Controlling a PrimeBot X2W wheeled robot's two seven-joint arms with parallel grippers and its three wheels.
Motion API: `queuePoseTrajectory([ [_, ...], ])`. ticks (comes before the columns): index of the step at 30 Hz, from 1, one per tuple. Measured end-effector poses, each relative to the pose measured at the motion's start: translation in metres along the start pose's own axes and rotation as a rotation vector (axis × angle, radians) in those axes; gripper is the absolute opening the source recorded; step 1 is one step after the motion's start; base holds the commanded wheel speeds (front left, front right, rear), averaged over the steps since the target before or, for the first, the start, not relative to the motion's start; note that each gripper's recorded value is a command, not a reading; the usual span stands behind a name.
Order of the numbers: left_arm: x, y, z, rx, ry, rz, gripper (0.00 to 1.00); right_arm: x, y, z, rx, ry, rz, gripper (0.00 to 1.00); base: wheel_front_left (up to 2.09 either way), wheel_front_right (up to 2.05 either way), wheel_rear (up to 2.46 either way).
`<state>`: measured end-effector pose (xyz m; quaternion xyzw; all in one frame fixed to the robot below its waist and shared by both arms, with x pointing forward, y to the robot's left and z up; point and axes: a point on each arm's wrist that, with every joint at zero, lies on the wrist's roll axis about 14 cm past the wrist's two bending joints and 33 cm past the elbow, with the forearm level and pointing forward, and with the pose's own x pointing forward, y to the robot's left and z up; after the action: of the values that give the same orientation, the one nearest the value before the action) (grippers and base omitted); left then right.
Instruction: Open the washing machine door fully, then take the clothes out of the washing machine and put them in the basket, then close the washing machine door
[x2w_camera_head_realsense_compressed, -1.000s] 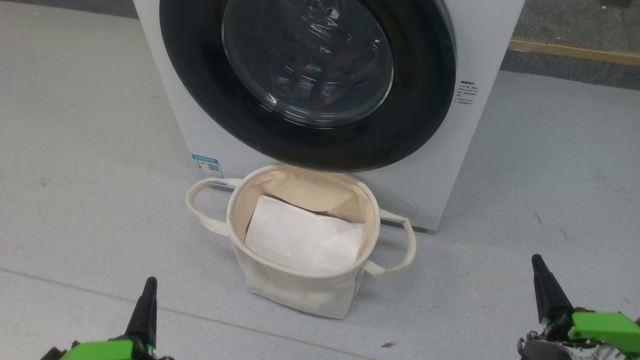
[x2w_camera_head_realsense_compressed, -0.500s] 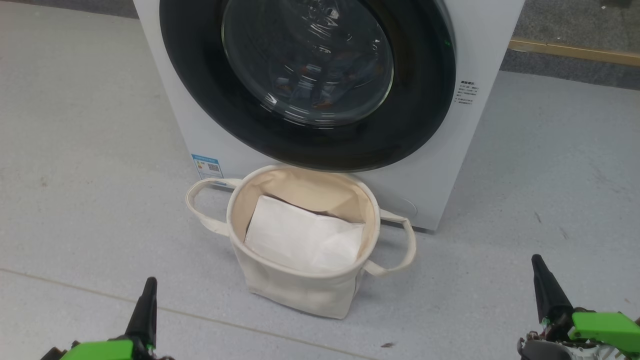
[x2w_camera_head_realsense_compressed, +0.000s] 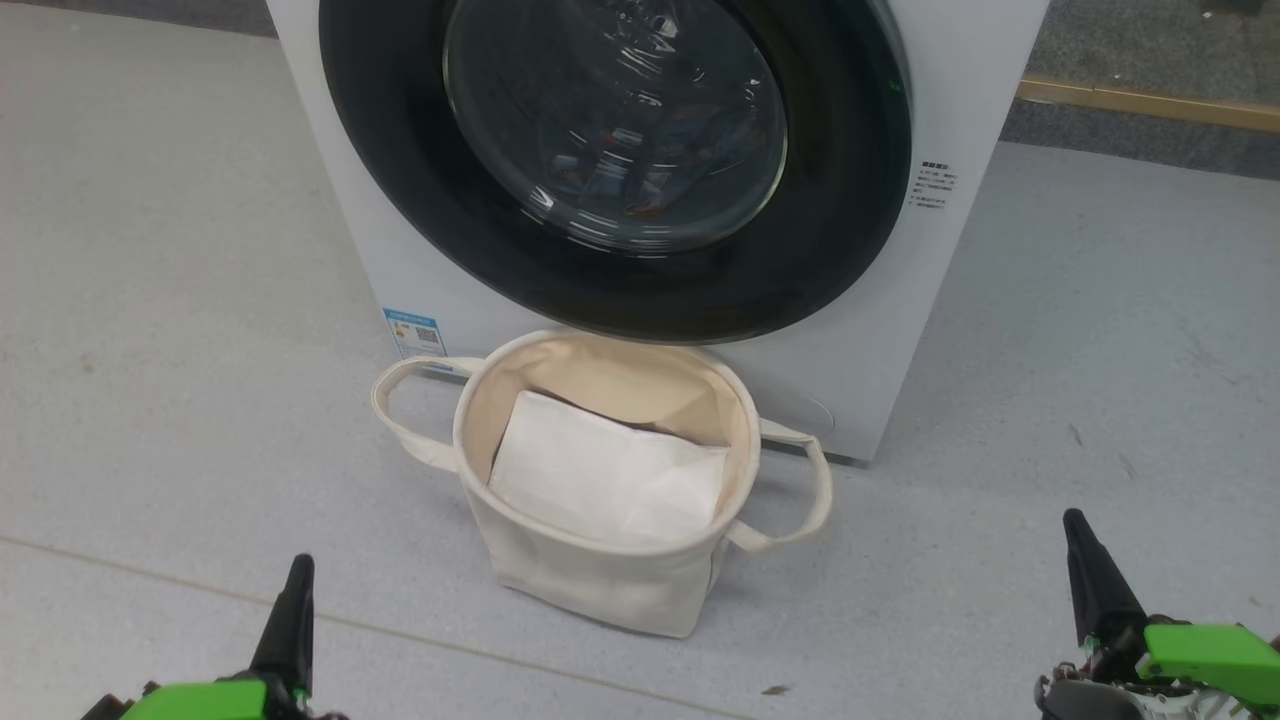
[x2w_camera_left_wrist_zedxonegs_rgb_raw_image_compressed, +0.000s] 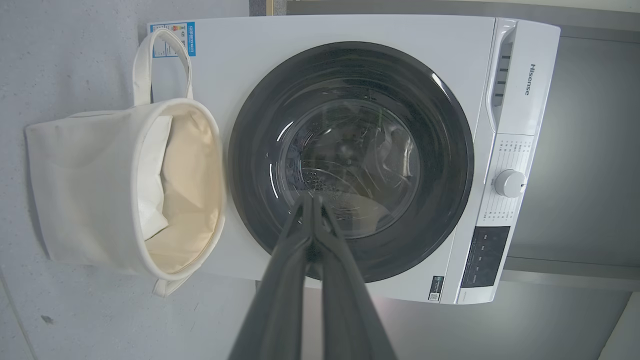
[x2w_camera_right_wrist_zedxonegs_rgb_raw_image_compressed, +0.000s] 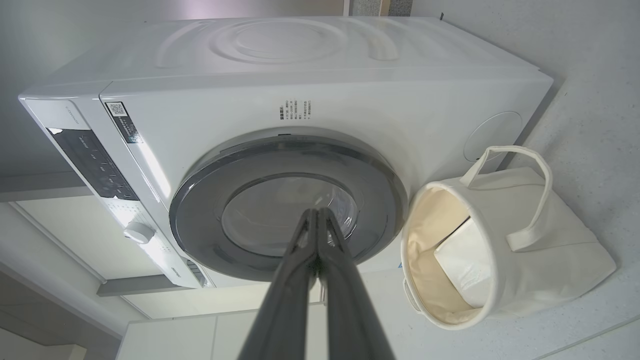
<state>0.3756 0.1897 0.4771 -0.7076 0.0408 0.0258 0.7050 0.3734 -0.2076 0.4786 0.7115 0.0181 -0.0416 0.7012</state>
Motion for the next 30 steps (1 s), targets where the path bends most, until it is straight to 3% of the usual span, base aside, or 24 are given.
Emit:
queuePoseTrajectory([
  [30, 0.0000, 0.0000, 0.0000, 0.000, 0.000, 0.000, 0.00, 0.0000, 0.0000, 0.0000, 0.000, 0.000, 0.000, 0.00, 0.00, 0.00, 0.00],
])
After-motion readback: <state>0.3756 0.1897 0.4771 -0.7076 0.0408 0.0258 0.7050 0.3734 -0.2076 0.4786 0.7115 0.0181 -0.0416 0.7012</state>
